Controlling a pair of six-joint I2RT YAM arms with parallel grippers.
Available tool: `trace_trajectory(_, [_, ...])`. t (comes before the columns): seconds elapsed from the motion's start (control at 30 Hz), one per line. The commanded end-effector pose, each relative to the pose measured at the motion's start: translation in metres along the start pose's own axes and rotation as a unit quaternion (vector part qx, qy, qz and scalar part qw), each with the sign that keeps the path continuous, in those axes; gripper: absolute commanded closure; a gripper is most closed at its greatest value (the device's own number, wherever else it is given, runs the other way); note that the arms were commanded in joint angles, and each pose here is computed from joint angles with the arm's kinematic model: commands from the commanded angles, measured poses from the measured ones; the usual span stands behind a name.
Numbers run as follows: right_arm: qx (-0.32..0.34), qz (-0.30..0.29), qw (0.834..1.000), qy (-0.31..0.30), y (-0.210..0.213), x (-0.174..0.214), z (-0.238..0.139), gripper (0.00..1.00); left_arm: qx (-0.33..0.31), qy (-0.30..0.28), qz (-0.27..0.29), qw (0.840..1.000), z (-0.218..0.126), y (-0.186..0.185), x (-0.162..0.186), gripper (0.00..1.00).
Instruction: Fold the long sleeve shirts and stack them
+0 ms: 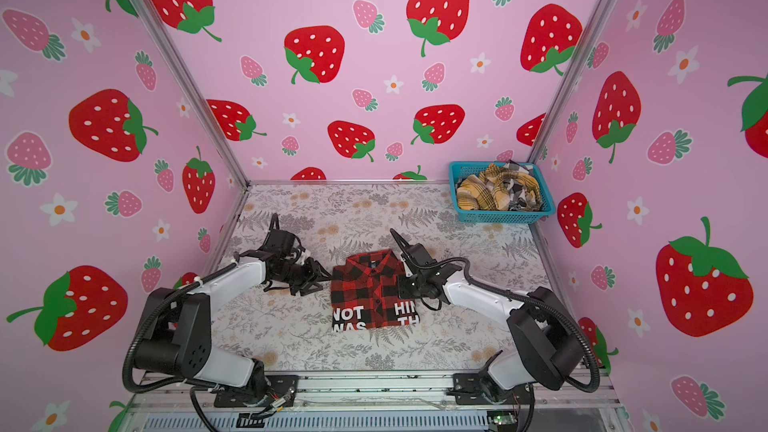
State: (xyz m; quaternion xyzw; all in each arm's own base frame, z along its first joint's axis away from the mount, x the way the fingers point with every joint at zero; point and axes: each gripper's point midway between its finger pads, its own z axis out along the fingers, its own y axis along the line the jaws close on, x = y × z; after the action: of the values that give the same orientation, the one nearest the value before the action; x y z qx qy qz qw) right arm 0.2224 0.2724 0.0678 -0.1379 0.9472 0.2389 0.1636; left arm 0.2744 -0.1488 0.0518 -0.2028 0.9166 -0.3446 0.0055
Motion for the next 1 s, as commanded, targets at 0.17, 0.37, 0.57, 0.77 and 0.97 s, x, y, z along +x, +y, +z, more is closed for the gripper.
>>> trace_trajectory(0.17, [0.008, 0.001, 1.0, 0.009, -0.006, 0.003, 0.008, 0.78, 0.037, 0.014, -0.022, 0.999, 0.027, 0.006, -0.002, 0.45])
trace_trajectory(0.37, [0.004, 0.014, 1.0, 0.013, -0.012, 0.006, 0.014, 0.78, 0.028, 0.019, -0.045, 0.998, 0.051, 0.024, -0.008, 0.45])
trace_trajectory(0.57, [0.003, 0.03, 0.999, 0.021, -0.021, 0.012, 0.02, 0.78, 0.036, 0.026, -0.069, 0.997, 0.074, 0.031, -0.01, 0.47])
trace_trajectory(0.77, [0.003, 0.036, 0.999, 0.028, -0.026, 0.016, 0.025, 0.78, 0.042, 0.031, -0.059, 0.997, 0.081, 0.02, -0.014, 0.53])
trace_trajectory(0.97, [0.001, 0.037, 0.999, 0.02, -0.024, 0.013, 0.023, 0.78, 0.057, 0.032, -0.046, 0.997, 0.078, 0.002, -0.02, 0.65])
